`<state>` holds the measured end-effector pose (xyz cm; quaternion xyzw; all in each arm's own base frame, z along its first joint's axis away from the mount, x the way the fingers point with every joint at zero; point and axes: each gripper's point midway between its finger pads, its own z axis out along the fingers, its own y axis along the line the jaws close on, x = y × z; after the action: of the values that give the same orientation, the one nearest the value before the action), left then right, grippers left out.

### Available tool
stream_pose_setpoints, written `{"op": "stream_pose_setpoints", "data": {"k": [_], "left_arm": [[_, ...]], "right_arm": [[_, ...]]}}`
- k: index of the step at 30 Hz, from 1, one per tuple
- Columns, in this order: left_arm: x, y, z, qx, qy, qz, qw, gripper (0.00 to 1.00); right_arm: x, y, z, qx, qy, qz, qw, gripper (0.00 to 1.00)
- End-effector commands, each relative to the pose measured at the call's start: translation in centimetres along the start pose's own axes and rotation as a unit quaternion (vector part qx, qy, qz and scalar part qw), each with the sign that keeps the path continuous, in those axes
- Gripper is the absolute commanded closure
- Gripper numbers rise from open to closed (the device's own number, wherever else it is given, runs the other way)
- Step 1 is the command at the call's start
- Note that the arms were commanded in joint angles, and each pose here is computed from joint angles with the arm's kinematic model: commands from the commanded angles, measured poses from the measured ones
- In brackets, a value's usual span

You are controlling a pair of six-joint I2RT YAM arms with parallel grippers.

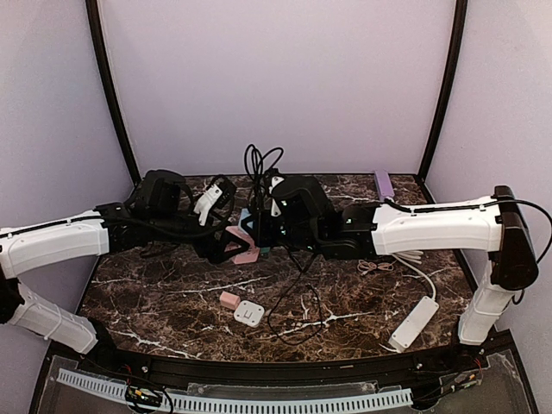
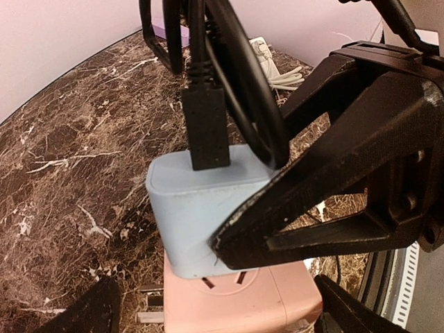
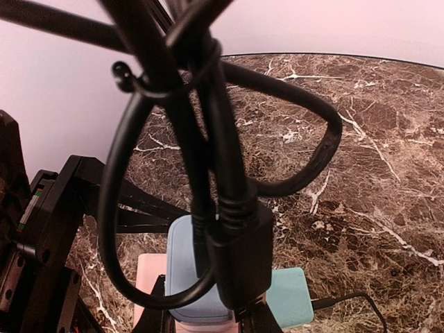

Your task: Pull the plug off the socket

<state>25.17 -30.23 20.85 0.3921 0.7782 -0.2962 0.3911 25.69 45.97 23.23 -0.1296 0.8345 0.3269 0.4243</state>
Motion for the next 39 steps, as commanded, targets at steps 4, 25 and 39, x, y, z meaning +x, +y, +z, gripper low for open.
{"op": "stream_pose_setpoints", "data": {"k": [4, 25, 39], "left_arm": [[0.6, 0.4, 0.4, -0.012, 0.025, -0.004, 1.000, 0.05], [0.9, 0.2, 0.8, -0.004, 0.034, -0.008, 0.999, 0.45], [0.6, -0.5, 0.5, 0.013, 0.022, 0.001, 1.000, 0.78]], "right_arm": [[-3.0, 2.2, -0.6, -0.025, -0.046, 0.010, 0.999, 1.00], [-3.0, 2.1, -0.6, -0.023, -0.046, 0.008, 0.999, 1.00], [-2.5, 0.3, -0.4, -0.074, -0.024, 0.066, 0.995, 1.00]]}}
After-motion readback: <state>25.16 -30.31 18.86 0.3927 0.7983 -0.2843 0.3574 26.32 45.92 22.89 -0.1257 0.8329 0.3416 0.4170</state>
